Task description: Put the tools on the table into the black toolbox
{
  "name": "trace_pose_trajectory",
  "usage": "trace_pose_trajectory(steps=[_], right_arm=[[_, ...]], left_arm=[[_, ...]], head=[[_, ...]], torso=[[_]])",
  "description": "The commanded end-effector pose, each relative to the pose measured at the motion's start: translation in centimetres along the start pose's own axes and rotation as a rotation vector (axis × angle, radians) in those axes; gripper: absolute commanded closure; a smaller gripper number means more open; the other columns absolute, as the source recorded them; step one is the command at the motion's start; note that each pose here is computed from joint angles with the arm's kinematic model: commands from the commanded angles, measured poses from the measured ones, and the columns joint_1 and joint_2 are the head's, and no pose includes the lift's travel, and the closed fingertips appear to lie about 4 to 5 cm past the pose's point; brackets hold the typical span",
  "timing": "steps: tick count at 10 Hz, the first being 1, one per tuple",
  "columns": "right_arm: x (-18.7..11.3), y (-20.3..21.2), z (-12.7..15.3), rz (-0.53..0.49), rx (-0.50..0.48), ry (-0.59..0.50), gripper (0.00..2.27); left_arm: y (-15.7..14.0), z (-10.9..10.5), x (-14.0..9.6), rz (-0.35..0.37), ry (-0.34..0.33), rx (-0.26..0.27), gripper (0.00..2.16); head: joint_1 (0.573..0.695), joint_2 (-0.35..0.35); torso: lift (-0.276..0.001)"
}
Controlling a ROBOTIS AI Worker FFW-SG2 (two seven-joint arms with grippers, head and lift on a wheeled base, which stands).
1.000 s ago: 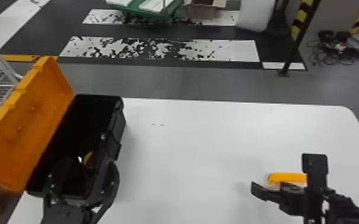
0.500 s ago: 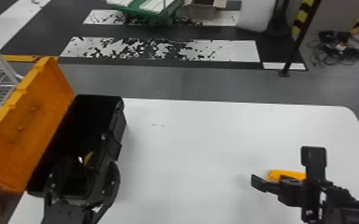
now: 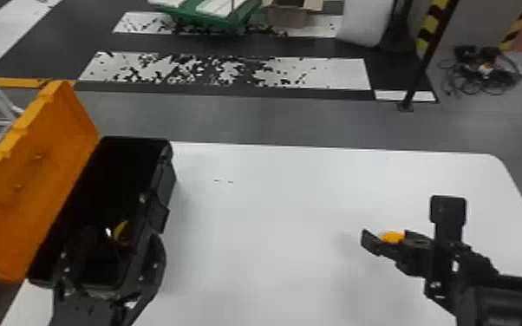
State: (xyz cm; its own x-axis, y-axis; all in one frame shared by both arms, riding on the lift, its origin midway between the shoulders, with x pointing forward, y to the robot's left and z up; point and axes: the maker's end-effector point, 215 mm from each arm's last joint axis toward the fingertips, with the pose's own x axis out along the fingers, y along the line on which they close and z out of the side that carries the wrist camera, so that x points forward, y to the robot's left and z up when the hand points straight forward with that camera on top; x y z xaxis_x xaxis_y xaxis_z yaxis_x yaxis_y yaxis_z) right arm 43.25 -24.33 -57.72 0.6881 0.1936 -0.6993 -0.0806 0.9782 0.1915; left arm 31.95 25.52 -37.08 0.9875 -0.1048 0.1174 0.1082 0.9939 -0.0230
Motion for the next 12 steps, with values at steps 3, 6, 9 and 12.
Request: trace_pose_trajectory(steps=[3, 6, 9, 12], right_arm=[[-0.1, -1.1, 0.1, -0.017, 0.026, 0.011, 0.12], [-0.8, 1.5, -2.4, 0.04, 0.027, 0.073, 0.12], [-0.7, 2.1, -1.9, 0.05, 0.022, 0.07, 0.12], [1.3, 1.5, -1.8, 0.04, 0.021, 0.097, 0.12]], left_arm=[[0.0, 0.1, 0.1, -0.001, -0.002, 0.001, 0.07], [0.0, 0.2, 0.1, -0.003, -0.003, 0.001, 0.07], [0.0, 0.2, 0.0, -0.007, -0.001, 0.004, 0.07], [0.1, 0.2, 0.1, -0.008, -0.003, 0.005, 0.07]], head=[[0.695, 0.004], [0.695, 0.016], [0.695, 0.05], [0.695, 0.046]], torso=[[-0.039], [-0.039], [-0.039], [-0.039]])
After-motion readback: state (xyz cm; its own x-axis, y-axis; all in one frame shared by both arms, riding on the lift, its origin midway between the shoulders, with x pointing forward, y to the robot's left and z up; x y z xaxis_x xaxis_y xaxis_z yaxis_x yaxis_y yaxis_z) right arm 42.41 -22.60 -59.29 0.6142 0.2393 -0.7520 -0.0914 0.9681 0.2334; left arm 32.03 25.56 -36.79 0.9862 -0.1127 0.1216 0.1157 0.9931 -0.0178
